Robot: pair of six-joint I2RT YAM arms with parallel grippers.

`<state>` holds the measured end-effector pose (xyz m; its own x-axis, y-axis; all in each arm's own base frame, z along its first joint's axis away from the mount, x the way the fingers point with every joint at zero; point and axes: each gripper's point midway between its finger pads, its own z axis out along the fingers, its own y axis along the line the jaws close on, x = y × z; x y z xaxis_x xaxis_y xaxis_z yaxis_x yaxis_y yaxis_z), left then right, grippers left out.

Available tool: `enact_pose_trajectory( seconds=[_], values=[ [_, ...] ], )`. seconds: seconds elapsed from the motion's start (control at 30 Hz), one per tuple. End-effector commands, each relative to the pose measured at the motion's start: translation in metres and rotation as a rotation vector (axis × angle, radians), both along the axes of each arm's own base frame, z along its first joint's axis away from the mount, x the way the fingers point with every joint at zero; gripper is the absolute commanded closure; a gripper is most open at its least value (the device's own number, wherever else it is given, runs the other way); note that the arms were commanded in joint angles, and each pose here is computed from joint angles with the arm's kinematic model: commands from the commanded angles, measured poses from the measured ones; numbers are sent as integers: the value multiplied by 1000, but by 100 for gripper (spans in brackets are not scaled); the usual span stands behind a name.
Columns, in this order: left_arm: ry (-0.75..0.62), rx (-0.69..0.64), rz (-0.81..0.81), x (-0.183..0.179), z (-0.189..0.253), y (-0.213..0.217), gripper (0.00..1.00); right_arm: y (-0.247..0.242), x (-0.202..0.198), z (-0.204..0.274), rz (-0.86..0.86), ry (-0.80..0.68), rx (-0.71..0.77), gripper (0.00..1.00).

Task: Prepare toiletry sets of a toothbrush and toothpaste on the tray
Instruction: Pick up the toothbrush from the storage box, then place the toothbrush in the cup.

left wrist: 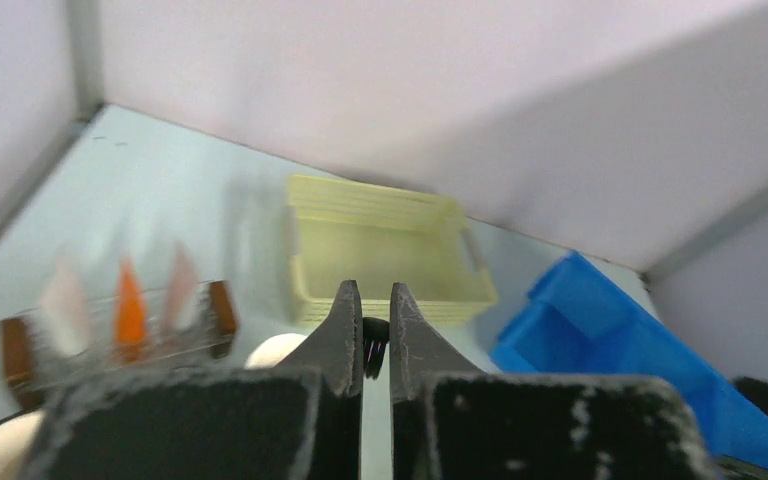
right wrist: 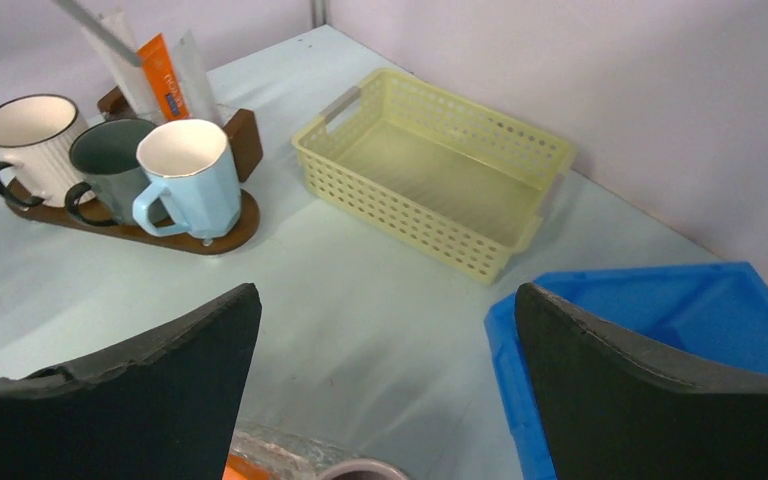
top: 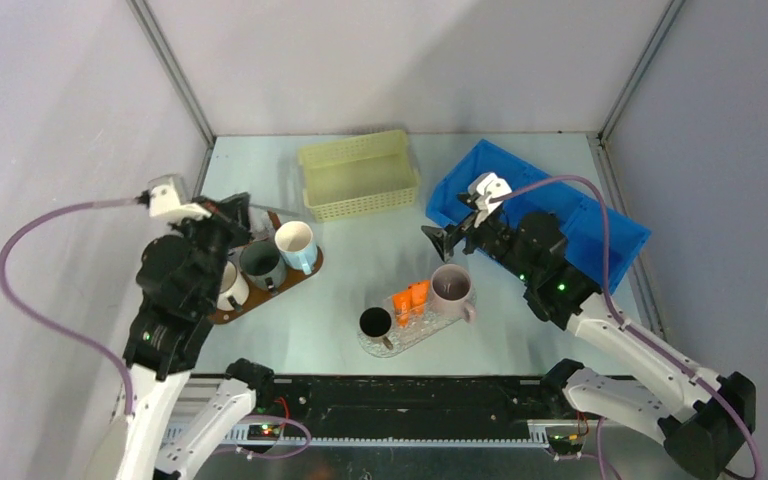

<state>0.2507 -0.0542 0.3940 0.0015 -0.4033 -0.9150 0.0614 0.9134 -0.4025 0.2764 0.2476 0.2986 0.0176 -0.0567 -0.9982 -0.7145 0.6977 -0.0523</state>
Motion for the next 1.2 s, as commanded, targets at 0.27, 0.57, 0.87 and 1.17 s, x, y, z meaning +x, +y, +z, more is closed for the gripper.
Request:
enact_pose_trajectory(
  seconds=[0.27,0.57,0.87,1.17],
  values=[
    [57,48,532,-60,-47,118,100,-41,-2,13,-178,-29,117,0],
    [175,18,665,-67,-79,143,100,-35,-17,14,-162,-92,68,1],
    [268,-37,650,-42,-106,157,100,-32,-32,17,-132,-126,65,1],
    [334,-116,655,-24,-140,173,100,-27,-46,21,-93,-177,44,1]
  ],
)
